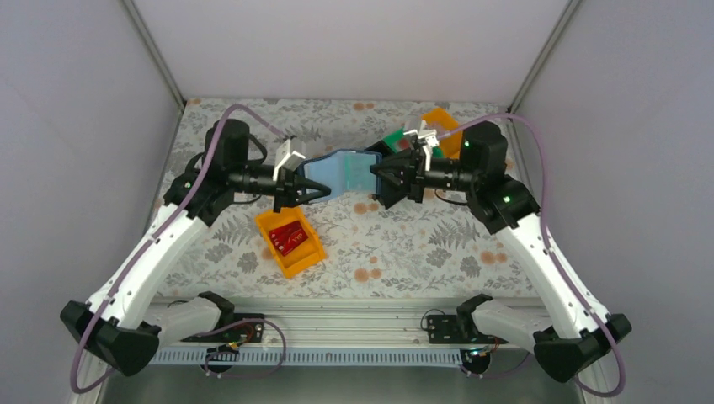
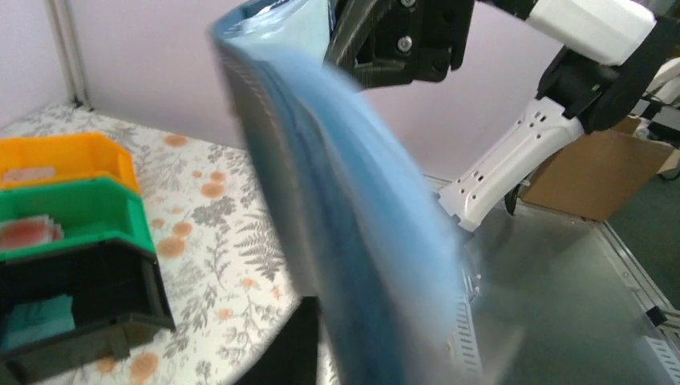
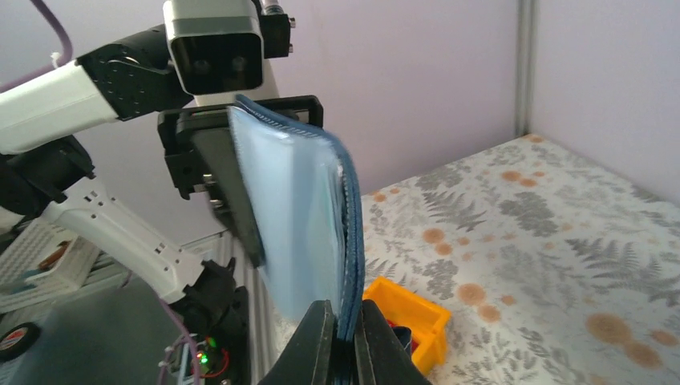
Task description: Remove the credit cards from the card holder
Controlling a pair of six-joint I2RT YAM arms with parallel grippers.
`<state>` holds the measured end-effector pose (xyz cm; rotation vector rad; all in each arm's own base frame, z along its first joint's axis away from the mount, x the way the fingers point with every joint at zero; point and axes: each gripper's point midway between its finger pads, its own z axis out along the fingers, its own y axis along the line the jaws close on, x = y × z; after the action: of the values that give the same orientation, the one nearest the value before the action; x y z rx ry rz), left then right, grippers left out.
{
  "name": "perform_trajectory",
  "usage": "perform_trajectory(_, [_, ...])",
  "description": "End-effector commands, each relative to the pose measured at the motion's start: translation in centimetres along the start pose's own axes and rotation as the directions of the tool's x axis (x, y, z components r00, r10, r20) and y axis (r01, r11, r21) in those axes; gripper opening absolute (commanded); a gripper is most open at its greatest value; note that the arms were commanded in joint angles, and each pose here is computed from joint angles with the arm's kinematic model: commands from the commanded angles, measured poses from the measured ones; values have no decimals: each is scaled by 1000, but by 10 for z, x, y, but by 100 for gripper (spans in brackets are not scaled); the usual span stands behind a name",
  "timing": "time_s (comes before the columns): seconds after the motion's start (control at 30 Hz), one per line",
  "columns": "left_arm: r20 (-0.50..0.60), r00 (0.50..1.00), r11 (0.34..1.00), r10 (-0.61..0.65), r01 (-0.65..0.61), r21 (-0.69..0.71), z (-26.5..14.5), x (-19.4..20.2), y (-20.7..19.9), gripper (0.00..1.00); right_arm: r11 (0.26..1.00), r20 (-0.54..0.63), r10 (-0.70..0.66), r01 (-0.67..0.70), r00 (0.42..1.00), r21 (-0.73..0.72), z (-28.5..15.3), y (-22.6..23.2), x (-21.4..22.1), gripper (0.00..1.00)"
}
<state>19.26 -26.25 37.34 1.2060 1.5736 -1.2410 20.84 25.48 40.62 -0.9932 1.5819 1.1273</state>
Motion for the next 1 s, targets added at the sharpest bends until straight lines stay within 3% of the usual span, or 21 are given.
perform_trajectory(0.0, [46,997,998,-54,55,-17,-9,12,-3,3,992,0,-29,29,1000,-121,15,4,1,4])
perform_trajectory(0.13, [82,994,993,-71,78,-85,-20,26,2,2,978,-16,-33,29,999,-205,23,10,2,5])
perform_trajectory(0.2, [96,993,989,-70,81,-123,-26,34,5,2,972,-24,-39,32,999,-234,26,14,3,11])
perform_trajectory(0.23, [103,992,988,-67,80,-134,-29,37,5,2,971,-26,-40,33,999,-237,28,14,4,19])
perform_trajectory(0.3, [114,992,987,-56,73,-146,-32,44,4,2,973,-27,-35,28,999,-228,32,11,5,51])
perform_trajectory(0.33, [116,992,987,-50,67,-149,-32,47,3,2,977,-32,-28,21,999,-213,36,7,7,63])
perform_trajectory(0.43, [99,995,986,-29,45,-161,-33,57,2,2,992,-61,-16,8,998,-123,48,-12,18,80])
perform_trajectory(0.57, [80,997,983,-21,35,-180,-31,68,6,2,999,-87,-33,29,996,-44,60,-23,31,96])
perform_trajectory(0.83, [113,987,984,114,-96,-147,-31,75,-9,2,968,-89,-251,249,964,-35,48,-2,47,96])
perform_trajectory(0.97, [137,972,976,189,-171,-133,-30,79,-15,2,961,-98,-267,272,959,41,33,-9,49,96])
